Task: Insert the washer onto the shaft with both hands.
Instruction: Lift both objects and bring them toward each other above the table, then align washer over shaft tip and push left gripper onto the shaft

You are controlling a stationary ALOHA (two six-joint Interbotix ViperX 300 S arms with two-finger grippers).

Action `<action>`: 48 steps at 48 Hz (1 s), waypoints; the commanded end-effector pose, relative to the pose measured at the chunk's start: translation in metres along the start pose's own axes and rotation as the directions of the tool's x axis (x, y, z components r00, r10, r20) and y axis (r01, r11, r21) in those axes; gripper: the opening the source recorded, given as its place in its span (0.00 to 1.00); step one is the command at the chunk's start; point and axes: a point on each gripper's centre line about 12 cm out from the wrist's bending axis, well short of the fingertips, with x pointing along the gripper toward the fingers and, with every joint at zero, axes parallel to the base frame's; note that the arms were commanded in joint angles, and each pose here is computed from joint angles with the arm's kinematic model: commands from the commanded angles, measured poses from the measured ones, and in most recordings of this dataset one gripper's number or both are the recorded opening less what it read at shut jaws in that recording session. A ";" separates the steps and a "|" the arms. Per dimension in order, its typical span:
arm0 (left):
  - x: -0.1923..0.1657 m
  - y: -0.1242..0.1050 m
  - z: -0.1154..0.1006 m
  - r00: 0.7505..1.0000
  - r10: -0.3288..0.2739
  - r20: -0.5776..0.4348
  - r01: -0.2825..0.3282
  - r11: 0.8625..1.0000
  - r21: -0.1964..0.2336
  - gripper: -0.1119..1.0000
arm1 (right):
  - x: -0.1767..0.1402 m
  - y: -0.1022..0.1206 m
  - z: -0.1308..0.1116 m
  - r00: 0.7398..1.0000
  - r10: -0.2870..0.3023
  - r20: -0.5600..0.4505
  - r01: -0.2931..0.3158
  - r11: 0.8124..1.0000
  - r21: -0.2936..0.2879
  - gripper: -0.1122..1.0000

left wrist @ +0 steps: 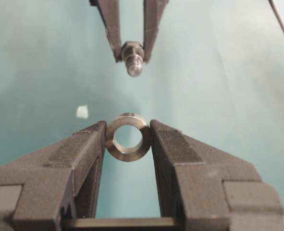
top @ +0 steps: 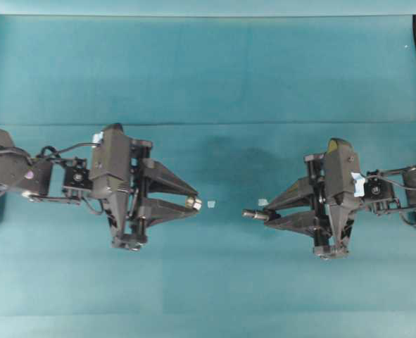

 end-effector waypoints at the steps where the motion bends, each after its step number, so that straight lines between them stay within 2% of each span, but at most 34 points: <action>1: 0.006 -0.004 0.012 0.999 -0.013 0.051 0.013 1.000 0.000 0.42 | 0.002 0.003 0.002 0.999 0.012 0.032 -0.012 1.000 0.015 0.10; 17: 0.029 -0.009 0.013 0.998 -0.027 0.058 0.027 1.000 0.004 0.42 | 0.010 0.001 -0.005 0.997 0.018 0.076 -0.021 0.999 0.045 0.10; 32: 0.037 -0.007 0.001 0.999 -0.023 0.024 0.023 1.000 -0.020 0.42 | 0.020 0.000 -0.009 0.994 0.021 0.107 -0.026 0.999 0.048 0.10; 48: 0.043 -0.007 -0.003 1.000 -0.022 0.015 0.022 1.000 -0.021 0.42 | 0.024 0.000 -0.008 0.994 0.022 0.111 -0.027 0.999 0.046 0.10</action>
